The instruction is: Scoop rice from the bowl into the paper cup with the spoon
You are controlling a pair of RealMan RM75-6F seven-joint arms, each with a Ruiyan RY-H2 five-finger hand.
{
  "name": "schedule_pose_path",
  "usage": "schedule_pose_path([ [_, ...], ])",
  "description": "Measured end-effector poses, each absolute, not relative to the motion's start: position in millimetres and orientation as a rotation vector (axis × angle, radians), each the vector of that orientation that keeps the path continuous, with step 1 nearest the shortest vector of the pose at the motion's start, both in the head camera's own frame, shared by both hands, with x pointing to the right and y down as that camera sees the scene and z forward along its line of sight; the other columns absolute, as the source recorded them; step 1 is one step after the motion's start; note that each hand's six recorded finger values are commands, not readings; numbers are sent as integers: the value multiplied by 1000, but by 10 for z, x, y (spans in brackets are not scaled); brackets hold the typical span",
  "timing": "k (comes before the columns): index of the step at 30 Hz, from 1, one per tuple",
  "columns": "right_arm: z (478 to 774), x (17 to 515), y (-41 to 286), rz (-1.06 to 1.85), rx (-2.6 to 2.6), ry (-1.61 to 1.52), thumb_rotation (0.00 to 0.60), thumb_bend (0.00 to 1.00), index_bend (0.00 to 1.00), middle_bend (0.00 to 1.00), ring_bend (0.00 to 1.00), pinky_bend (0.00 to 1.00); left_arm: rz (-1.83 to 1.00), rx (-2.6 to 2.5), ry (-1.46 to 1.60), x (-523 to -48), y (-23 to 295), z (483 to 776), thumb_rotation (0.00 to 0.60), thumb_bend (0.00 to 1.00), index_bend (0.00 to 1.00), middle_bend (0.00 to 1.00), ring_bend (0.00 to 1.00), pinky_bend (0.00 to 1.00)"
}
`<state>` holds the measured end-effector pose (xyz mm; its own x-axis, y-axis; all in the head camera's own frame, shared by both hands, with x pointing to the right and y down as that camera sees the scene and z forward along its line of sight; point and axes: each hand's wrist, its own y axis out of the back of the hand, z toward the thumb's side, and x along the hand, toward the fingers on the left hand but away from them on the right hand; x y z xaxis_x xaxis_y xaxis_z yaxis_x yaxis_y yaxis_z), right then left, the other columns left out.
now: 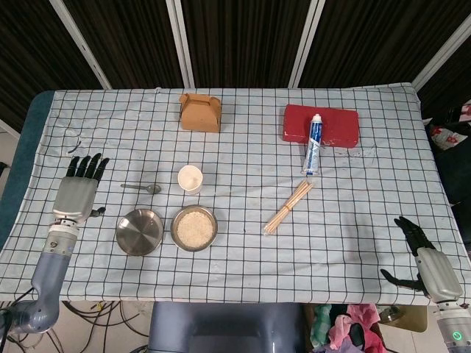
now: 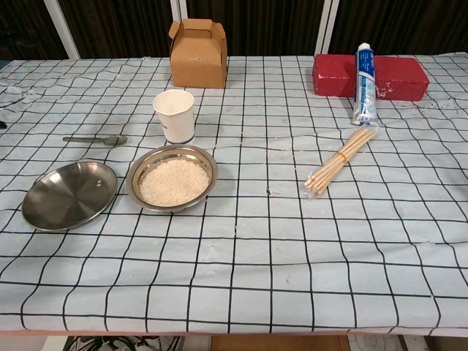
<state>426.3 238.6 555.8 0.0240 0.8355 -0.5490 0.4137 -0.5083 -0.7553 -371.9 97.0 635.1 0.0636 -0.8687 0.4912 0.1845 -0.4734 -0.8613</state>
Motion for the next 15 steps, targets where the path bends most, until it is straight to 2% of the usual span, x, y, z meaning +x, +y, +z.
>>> schedule_pose_path([
  [15, 5552, 4267, 2389, 1485, -1923, -1273, 600, 162, 0, 0, 0, 176, -1546, -1484, 706, -3660, 943, 6341, 600, 51, 0, 0, 0, 0],
])
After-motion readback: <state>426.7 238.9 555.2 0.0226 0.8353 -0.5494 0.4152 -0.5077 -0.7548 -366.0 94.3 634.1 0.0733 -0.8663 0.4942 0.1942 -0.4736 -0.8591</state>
